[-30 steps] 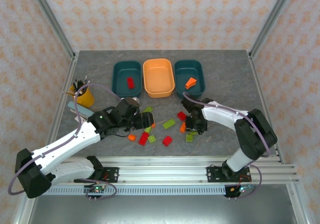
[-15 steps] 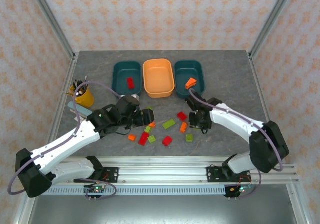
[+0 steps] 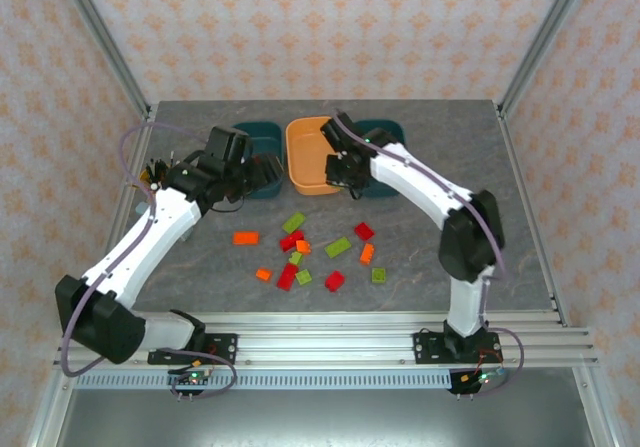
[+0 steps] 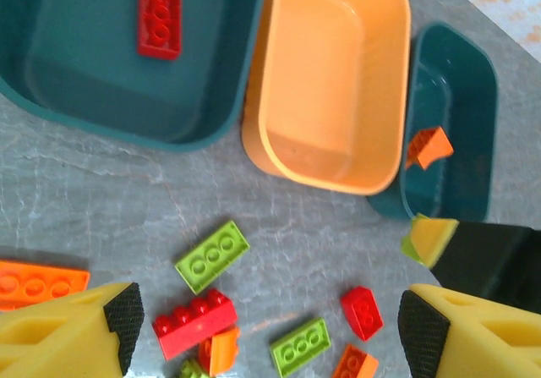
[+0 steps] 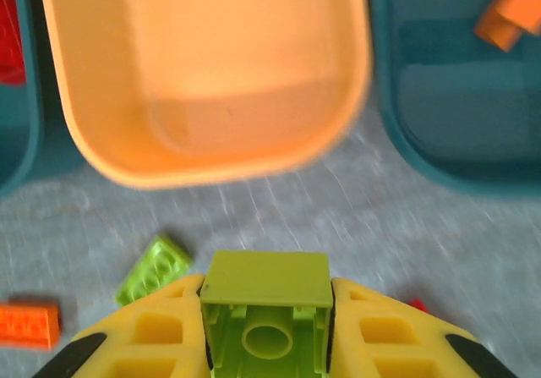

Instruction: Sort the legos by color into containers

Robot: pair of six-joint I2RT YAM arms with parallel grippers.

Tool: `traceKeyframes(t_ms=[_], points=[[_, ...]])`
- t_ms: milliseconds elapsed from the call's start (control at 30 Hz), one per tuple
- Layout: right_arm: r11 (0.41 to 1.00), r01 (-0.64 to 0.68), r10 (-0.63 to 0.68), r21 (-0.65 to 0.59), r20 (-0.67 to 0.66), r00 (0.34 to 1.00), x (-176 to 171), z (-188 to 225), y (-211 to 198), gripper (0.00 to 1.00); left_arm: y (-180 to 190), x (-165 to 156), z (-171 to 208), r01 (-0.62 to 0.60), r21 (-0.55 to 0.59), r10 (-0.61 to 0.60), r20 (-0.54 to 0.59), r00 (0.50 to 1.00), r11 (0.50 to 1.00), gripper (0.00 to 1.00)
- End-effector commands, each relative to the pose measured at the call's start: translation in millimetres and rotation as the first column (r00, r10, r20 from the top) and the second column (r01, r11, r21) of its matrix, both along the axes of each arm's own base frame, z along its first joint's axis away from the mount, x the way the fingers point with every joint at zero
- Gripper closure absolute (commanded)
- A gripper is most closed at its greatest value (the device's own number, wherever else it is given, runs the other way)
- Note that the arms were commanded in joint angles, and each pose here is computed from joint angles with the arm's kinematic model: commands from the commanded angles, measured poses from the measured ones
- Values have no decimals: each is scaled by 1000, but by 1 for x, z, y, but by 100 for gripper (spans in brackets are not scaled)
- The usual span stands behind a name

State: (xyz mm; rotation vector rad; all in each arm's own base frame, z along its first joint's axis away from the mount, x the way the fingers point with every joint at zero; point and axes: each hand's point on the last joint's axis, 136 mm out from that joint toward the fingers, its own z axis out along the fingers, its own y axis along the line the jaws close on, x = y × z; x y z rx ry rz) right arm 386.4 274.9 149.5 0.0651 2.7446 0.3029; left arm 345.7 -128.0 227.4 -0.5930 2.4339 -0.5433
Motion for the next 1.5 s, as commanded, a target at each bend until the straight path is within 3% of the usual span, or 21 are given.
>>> traceKeyframes(t_ms=[0,233,500,633,767,933,1100,1267,1467], points=[[999,-25,25,-35,-4,1000,27,-17,13,71,4,16,9,11,-13,-11,17,1000,1000,18],[998,-45,45,-42,-2,999,82,-59,39,71,13,31,-1,4,3,-4,-5,1000,1000,18],[998,-57,58,13,-66,996,98,-96,58,59,18,17,-15,9,21,-8,-42,999,1000,18],[997,-70,71,30,-20,997,101,-71,61,48,21,6,-19,9,24,-8,-57,998,1000,18],[996,-77,75,43,60,995,100,-25,59,45,23,-3,-24,4,26,-2,-76,997,1000,18],[994,-99,89,54,174,981,84,42,53,46,24,-14,-27,6,19,-5,-97,995,1000,18],[993,-94,77,66,231,970,53,79,35,46,24,-27,-28,23,18,-21,-114,993,1000,18],[995,-74,55,65,250,967,14,92,6,46,17,-43,-35,68,30,-63,-154,986,997,19],[990,-119,101,77,207,973,-50,71,-18,46,-11,-63,-57,98,13,-93,-212,973,995,19]])
